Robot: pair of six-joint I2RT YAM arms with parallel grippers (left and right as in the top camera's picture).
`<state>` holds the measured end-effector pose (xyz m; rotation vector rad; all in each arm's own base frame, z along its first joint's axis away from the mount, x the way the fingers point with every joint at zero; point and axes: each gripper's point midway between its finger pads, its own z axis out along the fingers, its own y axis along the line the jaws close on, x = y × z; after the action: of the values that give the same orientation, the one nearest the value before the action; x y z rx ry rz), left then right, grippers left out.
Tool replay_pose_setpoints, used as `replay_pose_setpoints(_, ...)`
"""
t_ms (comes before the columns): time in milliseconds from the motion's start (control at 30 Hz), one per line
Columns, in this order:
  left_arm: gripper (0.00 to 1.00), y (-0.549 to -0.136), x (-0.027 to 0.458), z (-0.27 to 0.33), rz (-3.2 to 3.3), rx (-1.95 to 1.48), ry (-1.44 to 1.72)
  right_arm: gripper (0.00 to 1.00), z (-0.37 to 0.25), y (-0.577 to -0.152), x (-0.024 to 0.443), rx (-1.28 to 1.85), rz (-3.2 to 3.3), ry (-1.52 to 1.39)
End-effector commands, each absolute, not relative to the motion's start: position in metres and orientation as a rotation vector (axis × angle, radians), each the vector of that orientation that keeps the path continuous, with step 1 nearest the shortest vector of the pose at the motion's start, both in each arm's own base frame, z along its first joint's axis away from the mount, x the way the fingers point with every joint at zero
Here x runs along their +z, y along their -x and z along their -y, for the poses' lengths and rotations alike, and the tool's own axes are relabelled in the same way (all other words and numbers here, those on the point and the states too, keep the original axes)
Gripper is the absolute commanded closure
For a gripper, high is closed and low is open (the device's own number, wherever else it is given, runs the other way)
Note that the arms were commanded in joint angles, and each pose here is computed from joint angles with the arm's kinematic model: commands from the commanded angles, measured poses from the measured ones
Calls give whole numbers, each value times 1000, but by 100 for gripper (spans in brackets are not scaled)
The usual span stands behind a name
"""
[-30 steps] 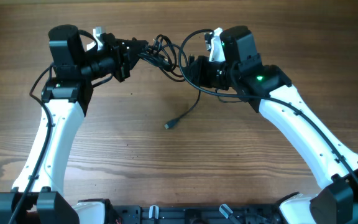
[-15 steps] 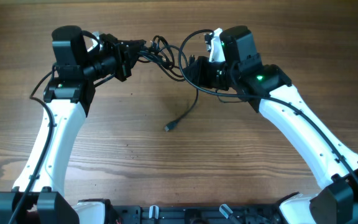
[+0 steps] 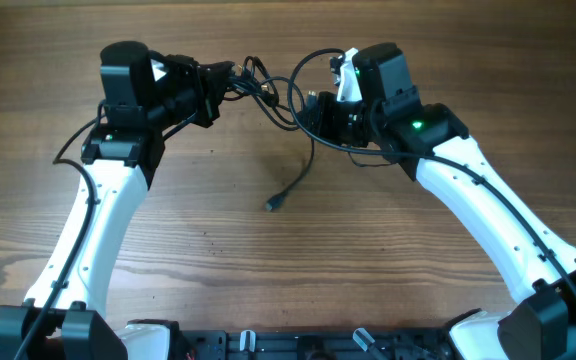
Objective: Untangle cables
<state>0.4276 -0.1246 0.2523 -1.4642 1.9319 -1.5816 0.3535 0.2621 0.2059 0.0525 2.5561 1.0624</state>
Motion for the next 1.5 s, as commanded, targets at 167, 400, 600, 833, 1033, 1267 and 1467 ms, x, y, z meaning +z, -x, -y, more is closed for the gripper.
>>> replay_pose_setpoints(167, 96, -447, 272, 95, -1742, -1517, 1518, 96, -254, -345, 177, 988, -2662, -92)
replay_pose_setpoints(400, 96, -444, 265, 96, -1844, -1396, 1343, 47, -244, -346, 170, 876, -2656, 30)
replay_pose_setpoints(600, 96, -425, 234, 99, -2095, -1181, 1080, 43, -229, -354, 181, 845, -2611, 54)
replay_pose_setpoints(833, 96, -414, 225, 117, -2214, -1098, 845, 42, -205, -377, 204, 848, -2494, 48)
replay_pose_setpoints(1033, 96, -406, 226, 146, -2262, -1104, 696, 42, -206, -383, 229, 861, -2418, 165)
replay_pose_setpoints(1267, 96, -383, 250, 190, -2261, -1278, 193, 42, -214, -379, 260, 895, -2336, 319)
replay_pose_setpoints(1467, 96, -368, 265, 206, -2221, -1398, -6, 42, -220, -380, 294, 916, -2248, 395)
